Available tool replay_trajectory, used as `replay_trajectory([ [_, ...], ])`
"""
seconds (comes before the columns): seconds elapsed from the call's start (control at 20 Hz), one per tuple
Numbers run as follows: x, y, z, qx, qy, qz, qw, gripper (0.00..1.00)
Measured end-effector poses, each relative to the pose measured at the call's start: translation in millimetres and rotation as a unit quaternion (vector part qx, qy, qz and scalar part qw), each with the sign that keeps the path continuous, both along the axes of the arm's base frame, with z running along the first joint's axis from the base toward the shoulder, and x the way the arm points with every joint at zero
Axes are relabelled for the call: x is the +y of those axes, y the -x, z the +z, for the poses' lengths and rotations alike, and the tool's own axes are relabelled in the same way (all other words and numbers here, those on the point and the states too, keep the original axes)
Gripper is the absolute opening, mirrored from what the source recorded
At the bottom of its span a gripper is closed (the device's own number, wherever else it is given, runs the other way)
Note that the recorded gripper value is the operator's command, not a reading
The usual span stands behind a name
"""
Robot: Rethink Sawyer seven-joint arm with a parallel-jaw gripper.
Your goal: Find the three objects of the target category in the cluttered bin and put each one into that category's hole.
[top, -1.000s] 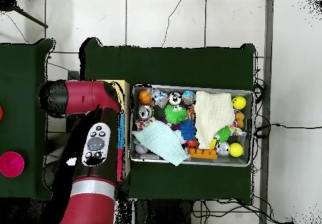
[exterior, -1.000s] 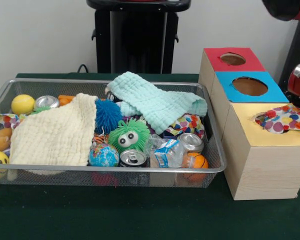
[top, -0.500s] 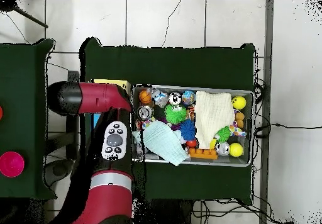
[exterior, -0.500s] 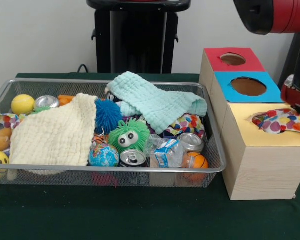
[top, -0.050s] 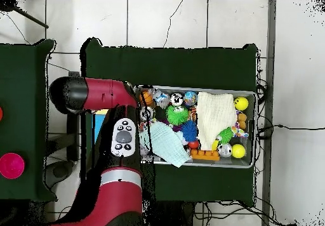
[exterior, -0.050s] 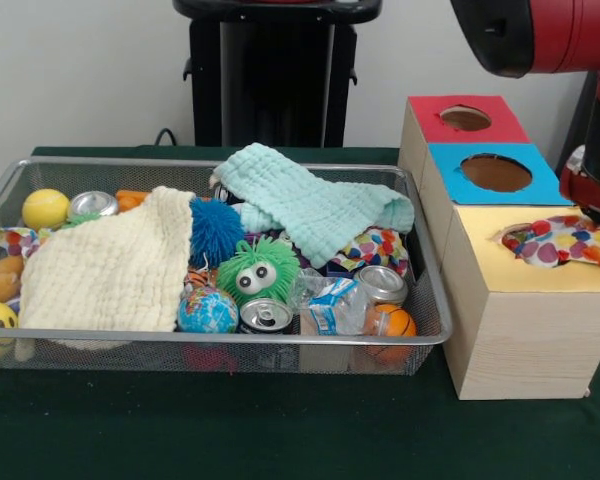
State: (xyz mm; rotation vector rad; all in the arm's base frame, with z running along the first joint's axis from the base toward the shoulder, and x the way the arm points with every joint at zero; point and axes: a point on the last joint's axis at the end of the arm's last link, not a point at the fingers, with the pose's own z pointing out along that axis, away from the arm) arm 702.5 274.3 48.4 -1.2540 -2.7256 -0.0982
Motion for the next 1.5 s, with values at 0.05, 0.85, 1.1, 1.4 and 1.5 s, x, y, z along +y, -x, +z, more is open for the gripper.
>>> replay_trajectory([
  [0.05,-0.1,-0.9,2.1,0.005,-0.001,0.001,1.0000,0.00],
  [0.85,-8.4,-17.5,35.0,0.056,-0.011,0.007,0.9983,0.00],
  [1.1,-9.6,-18.0,35.0,0.056,-0.011,0.006,0.9983,0.00],
  [1.4,-9.8,-18.0,35.1,0.056,-0.011,0.007,0.9983,0.00],
  [1.5,-10.2,-18.4,35.6,0.057,-0.011,0.007,0.9983,0.00],
])
